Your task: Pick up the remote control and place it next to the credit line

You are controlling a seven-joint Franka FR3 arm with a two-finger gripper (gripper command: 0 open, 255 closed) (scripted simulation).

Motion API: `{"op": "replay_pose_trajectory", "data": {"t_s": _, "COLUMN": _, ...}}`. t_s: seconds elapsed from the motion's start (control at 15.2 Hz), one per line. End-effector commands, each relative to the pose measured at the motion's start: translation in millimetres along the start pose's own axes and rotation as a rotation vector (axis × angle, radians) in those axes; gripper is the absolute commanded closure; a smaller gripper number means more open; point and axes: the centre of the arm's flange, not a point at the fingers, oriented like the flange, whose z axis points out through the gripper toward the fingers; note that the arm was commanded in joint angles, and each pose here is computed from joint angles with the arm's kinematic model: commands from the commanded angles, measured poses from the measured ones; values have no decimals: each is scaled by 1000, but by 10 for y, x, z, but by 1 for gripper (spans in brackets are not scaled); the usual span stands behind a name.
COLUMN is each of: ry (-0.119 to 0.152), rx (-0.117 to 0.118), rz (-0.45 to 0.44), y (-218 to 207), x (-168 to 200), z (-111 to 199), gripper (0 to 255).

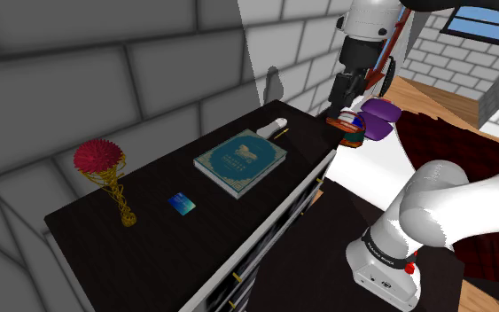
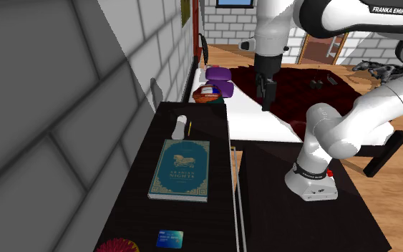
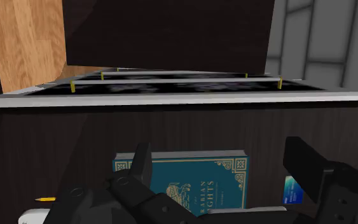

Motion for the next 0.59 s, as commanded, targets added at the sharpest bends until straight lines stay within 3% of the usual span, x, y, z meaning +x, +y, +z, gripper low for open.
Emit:
{"op": "replay_pose_trajectory", "data": {"t_s": 0.0, "ry": 0, "rx": 0, "rz": 0, "y": 0, "x": 0, "z": 0, "gripper": 0}}
{"op": "replay_pose_trajectory", "data": {"t_s": 0.53, "ry": 7, "rx": -12, "rz": -241, "y": 872, "x": 204, "z": 524, "gripper": 0}}
